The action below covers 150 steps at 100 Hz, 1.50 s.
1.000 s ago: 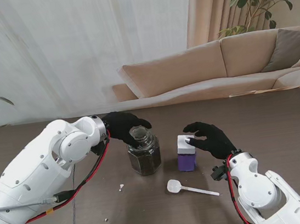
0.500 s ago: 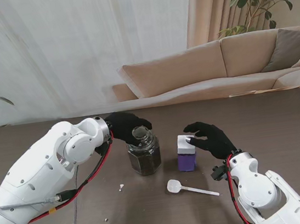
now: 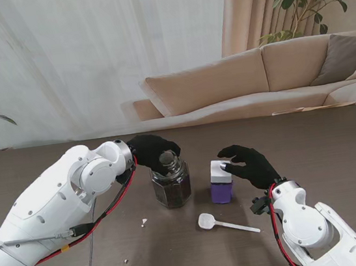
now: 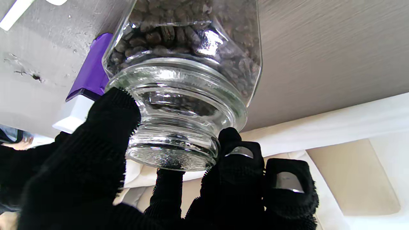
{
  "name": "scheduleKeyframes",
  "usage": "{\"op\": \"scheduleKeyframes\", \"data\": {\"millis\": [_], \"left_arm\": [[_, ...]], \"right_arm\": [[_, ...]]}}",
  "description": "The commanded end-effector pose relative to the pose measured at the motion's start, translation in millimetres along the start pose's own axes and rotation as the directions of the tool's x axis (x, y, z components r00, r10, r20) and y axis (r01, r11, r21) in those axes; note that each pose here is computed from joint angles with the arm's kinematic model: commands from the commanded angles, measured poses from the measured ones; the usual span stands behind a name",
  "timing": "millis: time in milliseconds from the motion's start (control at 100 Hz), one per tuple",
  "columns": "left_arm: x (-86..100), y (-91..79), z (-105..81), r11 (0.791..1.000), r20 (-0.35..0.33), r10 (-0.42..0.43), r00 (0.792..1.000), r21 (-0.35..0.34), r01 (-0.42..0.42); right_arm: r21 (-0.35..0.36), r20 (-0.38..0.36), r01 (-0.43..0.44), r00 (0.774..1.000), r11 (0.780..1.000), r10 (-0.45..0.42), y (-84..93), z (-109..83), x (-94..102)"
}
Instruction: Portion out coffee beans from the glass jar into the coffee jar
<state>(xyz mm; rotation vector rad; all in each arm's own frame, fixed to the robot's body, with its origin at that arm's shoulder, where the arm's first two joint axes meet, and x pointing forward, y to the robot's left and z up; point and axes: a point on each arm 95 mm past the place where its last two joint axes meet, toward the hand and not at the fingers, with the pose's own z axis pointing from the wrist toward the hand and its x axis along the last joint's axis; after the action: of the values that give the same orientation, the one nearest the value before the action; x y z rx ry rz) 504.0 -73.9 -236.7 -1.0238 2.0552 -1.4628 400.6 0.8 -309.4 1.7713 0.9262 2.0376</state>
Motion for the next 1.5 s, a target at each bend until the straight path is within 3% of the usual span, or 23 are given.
{"op": "scheduleKeyframes", "data": {"millis": [0, 370, 530, 1050, 1490], "left_arm": [[-2.0, 34.3, 3.6, 0.996, 0.017, -0.032, 0.999, -0.084, 0.034], [-3.0, 53.5, 8.4, 0.993, 0.038, -0.103, 0.994, -0.049, 0.104], [-3.8, 53.2, 9.6, 0.993, 0.031, -0.12, 0.992, 0.005, 0.12], [0.8, 18.7, 11.7, 0.976, 0.006, -0.186, 0.983, 0.116, 0.184], [8.4, -9.8, -0.1, 0.975, -0.004, -0.15, 0.989, 0.162, 0.149]], "right_arm": [[0.02, 0.002, -0.004, 1.0, 1.0, 0.004, -4.3, -0.8, 0.0], [0.021, 0.002, -0.004, 1.0, 1.0, 0.004, -4.8, -0.5, 0.1], [0.022, 0.001, -0.004, 1.0, 1.0, 0.004, -5.2, -0.5, 0.1], [0.024, 0.004, -0.008, 1.0, 1.0, 0.008, -5.4, -0.3, -0.2], [0.026, 0.007, -0.012, 1.0, 1.0, 0.012, -5.4, 0.0, -0.5]]}}
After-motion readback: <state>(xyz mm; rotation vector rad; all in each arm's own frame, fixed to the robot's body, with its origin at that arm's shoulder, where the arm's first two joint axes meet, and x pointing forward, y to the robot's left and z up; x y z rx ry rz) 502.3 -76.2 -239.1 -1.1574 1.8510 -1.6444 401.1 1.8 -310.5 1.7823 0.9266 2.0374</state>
